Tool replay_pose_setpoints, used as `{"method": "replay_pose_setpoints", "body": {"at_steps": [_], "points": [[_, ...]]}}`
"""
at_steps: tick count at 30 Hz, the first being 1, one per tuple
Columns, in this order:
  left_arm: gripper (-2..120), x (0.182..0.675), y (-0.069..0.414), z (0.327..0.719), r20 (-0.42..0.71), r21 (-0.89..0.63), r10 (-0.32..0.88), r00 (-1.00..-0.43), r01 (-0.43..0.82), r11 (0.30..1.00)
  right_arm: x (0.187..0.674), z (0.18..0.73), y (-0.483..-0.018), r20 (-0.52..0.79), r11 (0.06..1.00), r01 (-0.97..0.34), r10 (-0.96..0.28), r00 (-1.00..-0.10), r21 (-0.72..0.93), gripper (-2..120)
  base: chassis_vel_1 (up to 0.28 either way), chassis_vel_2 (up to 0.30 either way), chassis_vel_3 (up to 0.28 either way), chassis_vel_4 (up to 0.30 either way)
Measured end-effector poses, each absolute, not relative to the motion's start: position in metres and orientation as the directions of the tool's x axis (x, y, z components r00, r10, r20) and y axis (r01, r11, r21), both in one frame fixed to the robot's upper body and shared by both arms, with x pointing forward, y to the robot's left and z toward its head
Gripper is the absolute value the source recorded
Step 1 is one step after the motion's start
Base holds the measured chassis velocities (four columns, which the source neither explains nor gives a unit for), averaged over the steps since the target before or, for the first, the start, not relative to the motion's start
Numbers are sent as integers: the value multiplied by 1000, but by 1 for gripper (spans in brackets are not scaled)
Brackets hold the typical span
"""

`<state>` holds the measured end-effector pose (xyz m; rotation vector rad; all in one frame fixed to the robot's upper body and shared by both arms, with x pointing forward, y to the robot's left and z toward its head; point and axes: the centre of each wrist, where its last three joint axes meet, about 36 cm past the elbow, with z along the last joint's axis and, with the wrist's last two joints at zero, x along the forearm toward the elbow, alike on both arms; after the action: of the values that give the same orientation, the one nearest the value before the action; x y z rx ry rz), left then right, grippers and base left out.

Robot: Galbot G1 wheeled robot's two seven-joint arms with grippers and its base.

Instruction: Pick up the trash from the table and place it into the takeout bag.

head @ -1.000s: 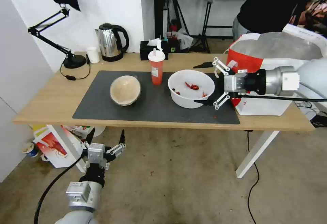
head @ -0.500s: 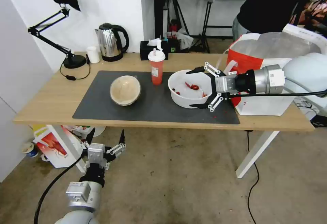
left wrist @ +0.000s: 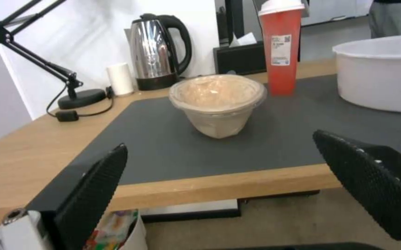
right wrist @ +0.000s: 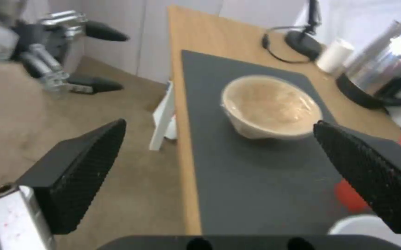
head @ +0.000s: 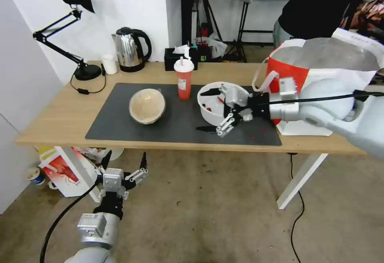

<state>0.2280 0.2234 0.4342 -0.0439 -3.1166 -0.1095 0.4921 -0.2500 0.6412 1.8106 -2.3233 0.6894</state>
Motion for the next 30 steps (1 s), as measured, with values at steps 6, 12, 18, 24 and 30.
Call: {"method": "replay_pose_setpoints", "body": {"at_steps": [6, 12, 18, 24, 30], "points": [[100, 228, 223, 434, 24, 70, 28, -999, 29, 997, 496, 642, -250, 374, 244, -931, -865, -335, -271, 100, 0, 0, 0, 0], [100, 228, 223, 434, 24, 70, 27, -999, 29, 997, 498, 643, -253, 371, 263, -924, -858, -355, -277, 100, 0, 0, 0, 0], [100, 228, 223, 434, 24, 70, 28, -999, 29, 997, 503, 658, -262, 343, 280, -903, -855, -390, -327, 100, 0, 0, 0, 0], [100, 228, 223, 434, 24, 70, 28, -999, 29, 997, 507, 666, -277, 351, 254, -881, -846, -402, -398, 100, 0, 0, 0, 0], [100, 228, 223, 434, 24, 70, 28, -999, 29, 997, 507, 666, -294, 372, 213, -864, -837, -402, -456, 100, 0, 0, 0, 0]]}}
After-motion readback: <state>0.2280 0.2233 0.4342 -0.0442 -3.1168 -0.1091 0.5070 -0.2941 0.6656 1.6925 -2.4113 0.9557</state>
